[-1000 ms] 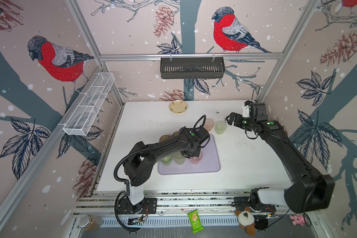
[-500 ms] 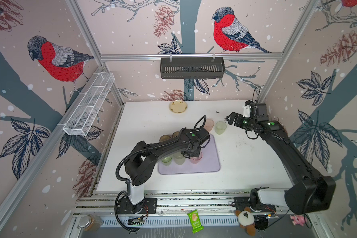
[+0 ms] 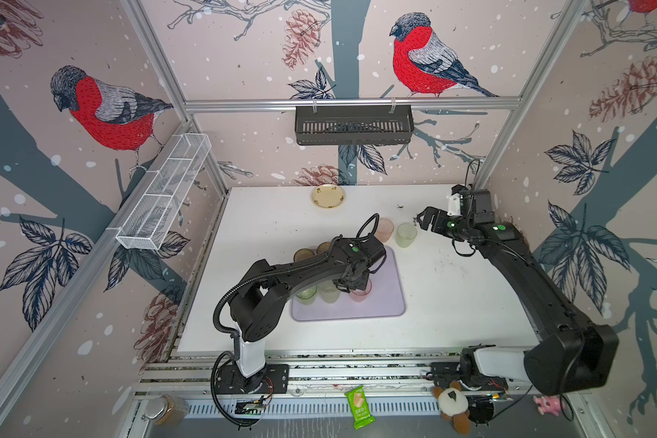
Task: Place the glasses into the tray
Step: Place the glass on the tray.
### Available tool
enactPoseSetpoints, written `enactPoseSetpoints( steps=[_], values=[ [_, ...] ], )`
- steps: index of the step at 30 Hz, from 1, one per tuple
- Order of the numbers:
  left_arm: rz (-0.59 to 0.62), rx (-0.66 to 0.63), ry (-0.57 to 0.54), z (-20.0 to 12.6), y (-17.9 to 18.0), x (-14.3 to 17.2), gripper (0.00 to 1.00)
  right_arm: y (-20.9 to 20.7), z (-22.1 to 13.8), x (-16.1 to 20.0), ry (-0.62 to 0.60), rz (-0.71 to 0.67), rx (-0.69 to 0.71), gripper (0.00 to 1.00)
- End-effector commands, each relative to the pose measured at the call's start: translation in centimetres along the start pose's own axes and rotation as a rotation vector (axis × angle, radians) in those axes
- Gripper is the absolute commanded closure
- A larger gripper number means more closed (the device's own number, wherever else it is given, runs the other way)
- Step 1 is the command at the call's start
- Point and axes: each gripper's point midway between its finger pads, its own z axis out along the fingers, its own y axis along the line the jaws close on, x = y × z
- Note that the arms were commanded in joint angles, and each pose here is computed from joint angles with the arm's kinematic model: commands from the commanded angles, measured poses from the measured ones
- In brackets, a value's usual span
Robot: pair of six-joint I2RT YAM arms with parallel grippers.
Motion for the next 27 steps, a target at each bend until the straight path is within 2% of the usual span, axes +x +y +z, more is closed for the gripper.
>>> enactPoseSetpoints(
  steps=[1, 13, 18, 27],
  values=[
    [0.003, -0.017, -0.011, -0.18, 0.31, -0.12, 1.0, 0.07, -0.28, -0.43, -0.02, -0.003, 0.001, 0.0],
    [0.005, -0.022, -0.004, -0.25, 0.48, 0.08, 0.95, 0.09, -0.2, -0.7, -0.023, -0.002, 0.003, 0.0],
    [0.012, -0.03, -0.007, -0.44, 0.58, -0.06, 0.87, -0.21, -0.44, -0.86, -0.033, -0.001, 0.013, 0.01],
    [0.012, -0.033, -0.017, -0.92, 0.54, -0.51, 0.8, -0.38, -0.66, -1.09, -0.04, 0.002, 0.017, 0.0]
  ],
)
